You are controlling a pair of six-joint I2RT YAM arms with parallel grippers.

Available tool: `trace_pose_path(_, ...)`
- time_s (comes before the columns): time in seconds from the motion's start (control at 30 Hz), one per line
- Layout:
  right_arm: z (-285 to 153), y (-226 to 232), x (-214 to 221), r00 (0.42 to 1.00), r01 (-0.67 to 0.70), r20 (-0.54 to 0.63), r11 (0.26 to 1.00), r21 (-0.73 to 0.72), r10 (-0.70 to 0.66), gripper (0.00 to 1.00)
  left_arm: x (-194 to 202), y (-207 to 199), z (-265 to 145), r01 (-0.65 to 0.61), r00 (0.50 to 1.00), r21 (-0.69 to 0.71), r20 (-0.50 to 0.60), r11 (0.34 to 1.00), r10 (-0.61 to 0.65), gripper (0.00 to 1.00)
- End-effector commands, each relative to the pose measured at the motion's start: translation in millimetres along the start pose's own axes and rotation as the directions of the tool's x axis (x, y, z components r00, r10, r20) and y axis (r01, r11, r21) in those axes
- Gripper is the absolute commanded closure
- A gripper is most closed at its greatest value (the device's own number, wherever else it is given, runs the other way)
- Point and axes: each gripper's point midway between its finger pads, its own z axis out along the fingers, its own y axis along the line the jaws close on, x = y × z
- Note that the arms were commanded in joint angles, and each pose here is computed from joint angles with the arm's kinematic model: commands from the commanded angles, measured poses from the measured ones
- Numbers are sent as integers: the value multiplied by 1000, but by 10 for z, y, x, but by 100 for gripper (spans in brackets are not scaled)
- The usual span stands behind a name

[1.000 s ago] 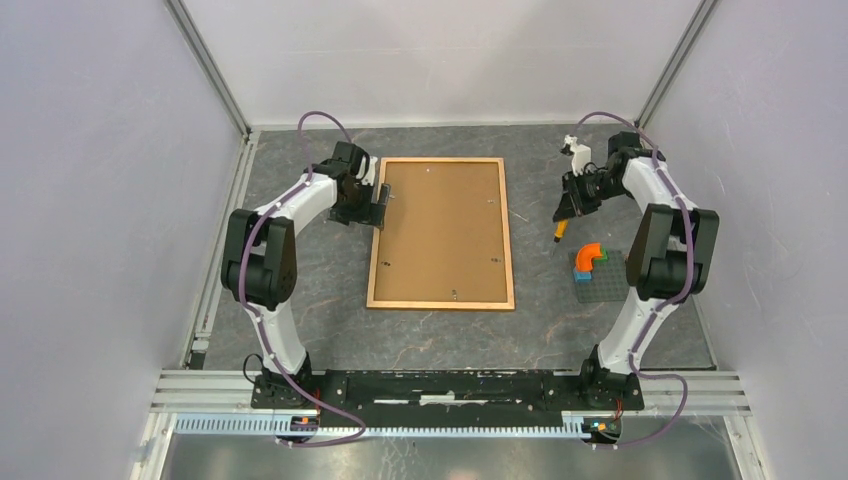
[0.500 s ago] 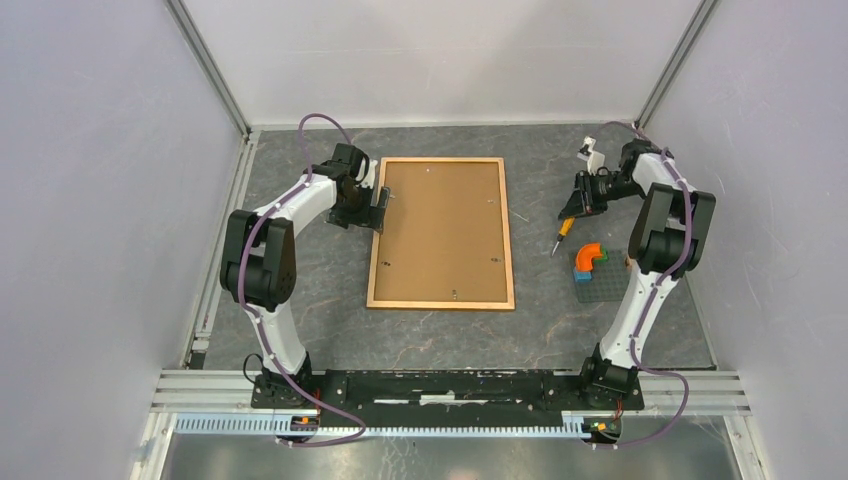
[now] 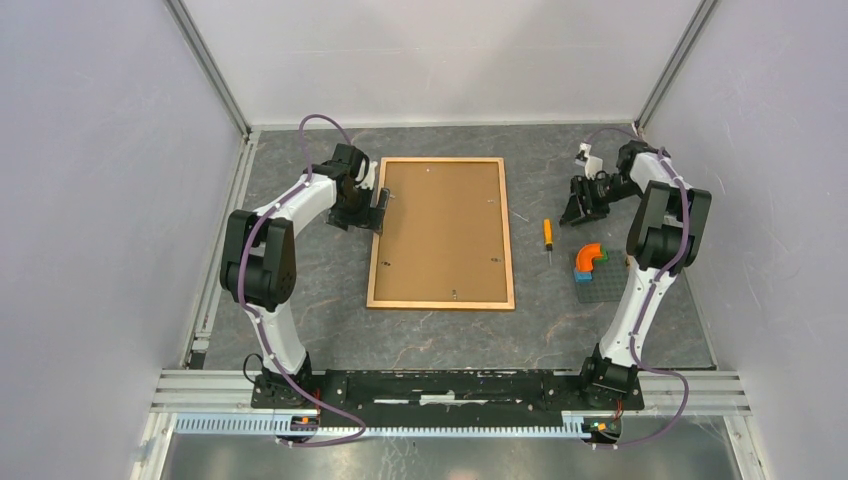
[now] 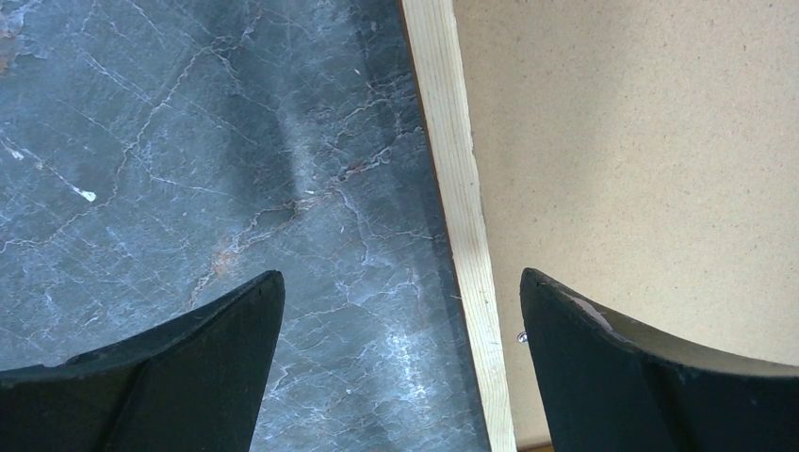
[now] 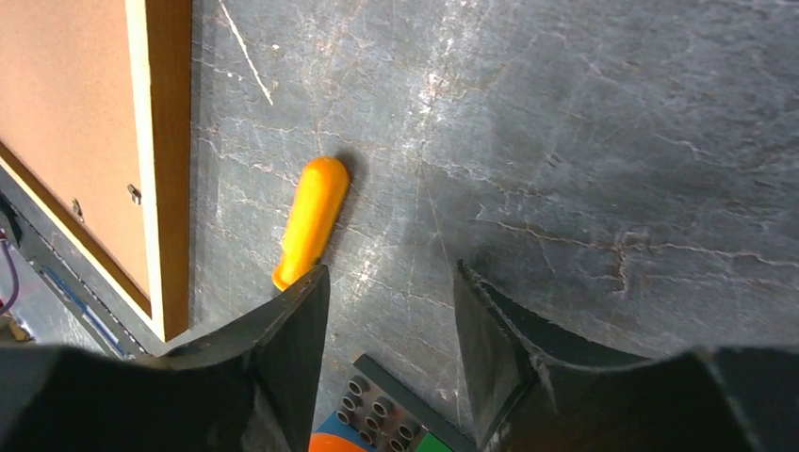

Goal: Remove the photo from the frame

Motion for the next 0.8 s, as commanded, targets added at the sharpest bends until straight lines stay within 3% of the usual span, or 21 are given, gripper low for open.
trace_pose_path(0.0,-84,-387,-52,997,72,-14,984,165,-70,40,-261,-33,-286,-86,988,17,131,996,83,0)
trace_pose_path(0.2,-349,-227,-406,985,129,92,974,187,-148,31,-485,-175,-616,-207,934,59,308,976,180,0)
trace_pose_path(0.47,-453,309,-501,948,254,145,948,192,-283,31,-364,-369,-813,-374,886,135,343,917,311,0)
trace_pose_path(0.77,23,1170,-383,806,571,44,795,206,-591,31,-225,-389,-800,-415,876,145,329,898,352,0)
